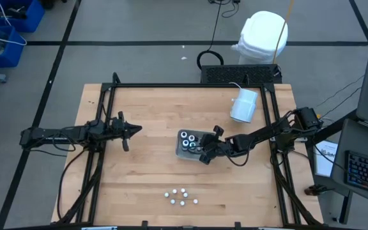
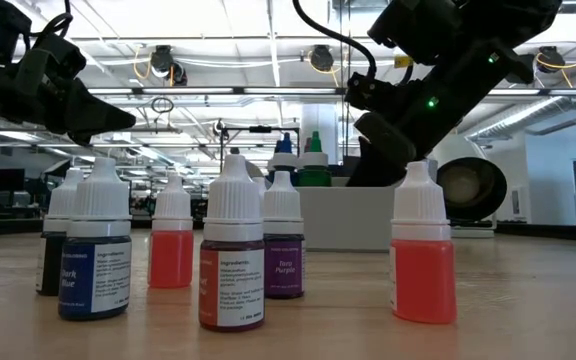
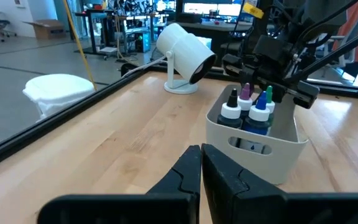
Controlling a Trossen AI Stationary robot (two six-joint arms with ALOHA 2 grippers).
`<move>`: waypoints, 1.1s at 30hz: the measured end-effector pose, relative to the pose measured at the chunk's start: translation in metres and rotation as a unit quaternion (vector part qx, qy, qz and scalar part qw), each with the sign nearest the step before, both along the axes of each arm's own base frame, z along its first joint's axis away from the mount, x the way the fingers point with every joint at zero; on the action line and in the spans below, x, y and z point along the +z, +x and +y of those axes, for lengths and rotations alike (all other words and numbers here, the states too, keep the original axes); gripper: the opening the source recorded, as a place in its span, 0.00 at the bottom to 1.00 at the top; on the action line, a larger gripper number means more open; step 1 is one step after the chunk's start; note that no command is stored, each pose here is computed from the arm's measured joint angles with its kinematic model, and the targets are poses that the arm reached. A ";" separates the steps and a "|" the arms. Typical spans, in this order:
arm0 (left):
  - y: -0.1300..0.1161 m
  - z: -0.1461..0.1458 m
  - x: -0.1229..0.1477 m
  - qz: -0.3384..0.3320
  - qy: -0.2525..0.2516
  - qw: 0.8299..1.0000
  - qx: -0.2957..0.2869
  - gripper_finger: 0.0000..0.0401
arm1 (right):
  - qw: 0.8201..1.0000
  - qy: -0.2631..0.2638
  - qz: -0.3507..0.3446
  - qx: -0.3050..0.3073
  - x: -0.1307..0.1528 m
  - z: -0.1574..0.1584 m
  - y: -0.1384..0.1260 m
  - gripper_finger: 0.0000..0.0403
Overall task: Pick & Place food coloring
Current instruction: Put the small green bottle into the gray bin, then put the small dark blue bottle into the gray bin
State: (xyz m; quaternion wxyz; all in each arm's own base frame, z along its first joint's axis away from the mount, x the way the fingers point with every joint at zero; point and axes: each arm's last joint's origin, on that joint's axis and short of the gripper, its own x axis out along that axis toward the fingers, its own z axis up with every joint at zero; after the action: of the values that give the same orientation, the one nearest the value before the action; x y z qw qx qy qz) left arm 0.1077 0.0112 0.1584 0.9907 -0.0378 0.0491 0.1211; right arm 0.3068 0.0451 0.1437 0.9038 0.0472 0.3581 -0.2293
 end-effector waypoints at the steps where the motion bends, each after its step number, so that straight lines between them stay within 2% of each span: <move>1: 0.000 0.000 0.000 0.000 0.000 1.000 0.000 0.05 | 1.000 0.000 -0.001 -0.001 0.000 -0.001 0.000 0.20; 5: 0.000 0.000 0.000 0.000 0.000 1.000 0.000 0.05 | 1.000 0.003 -0.002 -0.008 0.000 -0.003 0.001 0.24; 10: 0.000 0.000 0.000 0.000 0.000 1.000 0.000 0.05 | 1.000 -0.006 -0.008 0.002 0.004 -0.003 0.001 0.24; 15: 0.000 0.000 0.000 -0.001 0.000 1.000 0.000 0.05 | 0.999 -0.020 -0.043 0.022 0.034 -0.003 -0.002 0.20; 18: 0.000 0.000 0.000 -0.001 0.000 1.000 -0.001 0.05 | 0.995 -0.032 -0.079 0.047 0.061 0.003 -0.004 0.19; 22: 0.000 0.000 -0.001 0.004 0.000 1.000 -0.001 0.05 | 0.983 -0.050 -0.126 0.121 0.093 0.035 -0.010 0.14; 27: 0.000 0.000 -0.001 0.006 -0.001 1.000 -0.001 0.05 | 0.966 -0.052 -0.140 0.211 0.104 0.083 -0.028 0.03; 29: 0.000 0.000 -0.001 0.006 -0.005 1.000 -0.001 0.05 | 0.963 -0.067 -0.136 0.223 0.099 0.098 -0.038 0.01; 33: 0.000 0.000 -0.001 0.004 -0.016 1.000 0.000 0.05 | 0.966 -0.103 -0.137 0.194 0.083 0.120 -0.055 0.02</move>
State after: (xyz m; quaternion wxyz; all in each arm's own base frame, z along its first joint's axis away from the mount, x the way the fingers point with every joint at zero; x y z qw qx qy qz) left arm 0.1075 0.0111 0.1571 0.9898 -0.0527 0.0553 0.1205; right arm 0.2519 0.1646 0.2269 0.9716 -0.0853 0.2073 -0.0764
